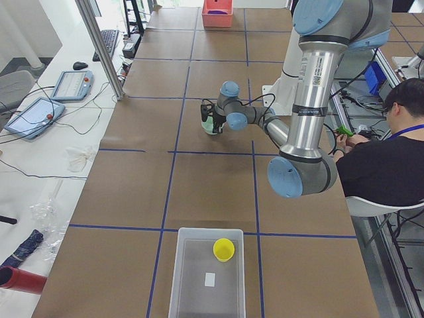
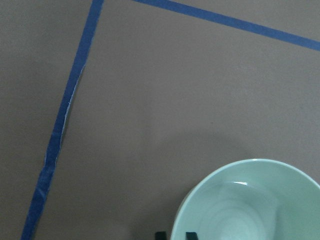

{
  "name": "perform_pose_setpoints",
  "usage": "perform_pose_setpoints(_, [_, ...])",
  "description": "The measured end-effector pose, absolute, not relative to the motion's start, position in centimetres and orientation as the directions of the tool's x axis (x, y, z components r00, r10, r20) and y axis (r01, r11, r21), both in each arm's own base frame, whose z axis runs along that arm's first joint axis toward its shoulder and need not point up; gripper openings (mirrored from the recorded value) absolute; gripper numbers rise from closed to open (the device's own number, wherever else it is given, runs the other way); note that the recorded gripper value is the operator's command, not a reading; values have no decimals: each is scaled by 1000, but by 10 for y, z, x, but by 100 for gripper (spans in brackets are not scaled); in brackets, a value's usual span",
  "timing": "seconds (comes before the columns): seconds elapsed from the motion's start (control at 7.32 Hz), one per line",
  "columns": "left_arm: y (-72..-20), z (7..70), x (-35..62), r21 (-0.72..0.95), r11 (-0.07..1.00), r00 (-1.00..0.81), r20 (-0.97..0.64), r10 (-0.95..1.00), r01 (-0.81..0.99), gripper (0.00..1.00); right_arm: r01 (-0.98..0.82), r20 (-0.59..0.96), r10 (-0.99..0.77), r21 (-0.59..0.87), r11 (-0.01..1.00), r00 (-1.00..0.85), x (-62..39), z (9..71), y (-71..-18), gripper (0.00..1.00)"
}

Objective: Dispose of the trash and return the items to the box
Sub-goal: 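Grasp the rim of the pale green bowl with the left gripper, then carry the green bowl into the clear bin and release it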

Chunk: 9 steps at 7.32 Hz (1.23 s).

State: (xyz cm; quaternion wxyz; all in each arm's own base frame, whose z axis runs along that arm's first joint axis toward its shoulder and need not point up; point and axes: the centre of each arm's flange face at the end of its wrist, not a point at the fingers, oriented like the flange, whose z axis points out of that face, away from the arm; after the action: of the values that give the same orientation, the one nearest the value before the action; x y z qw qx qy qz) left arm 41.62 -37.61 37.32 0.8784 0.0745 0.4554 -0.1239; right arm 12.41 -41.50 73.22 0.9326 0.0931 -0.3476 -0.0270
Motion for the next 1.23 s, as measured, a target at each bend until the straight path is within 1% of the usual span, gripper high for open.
perform_pose_setpoints(0.14, [-377,360,394,62,961,548,-831,-101,270,0,-14,643,-115,193,981,757,124,732,-415,100])
perform_pose_setpoints(0.27, [-393,349,355,106,962,543,-838,-50,252,0,-14,644,-116,193,981,757,124,732,-415,100])
perform_pose_setpoints(0.55, [-443,348,243,216,954,554,-830,66,209,0,-13,644,-118,195,981,756,124,731,-416,100])
perform_pose_setpoints(0.68, [-458,372,178,301,937,598,-789,138,180,0,-14,646,-119,197,980,754,124,730,-416,100])
perform_pose_setpoints(0.96, [-471,447,54,443,894,712,-649,268,67,0,-15,654,-122,201,980,746,123,728,-417,100])
perform_pose_setpoints(1.23, [-478,547,-64,475,879,791,-519,323,-47,0,-15,660,-126,204,979,740,122,727,-418,100])
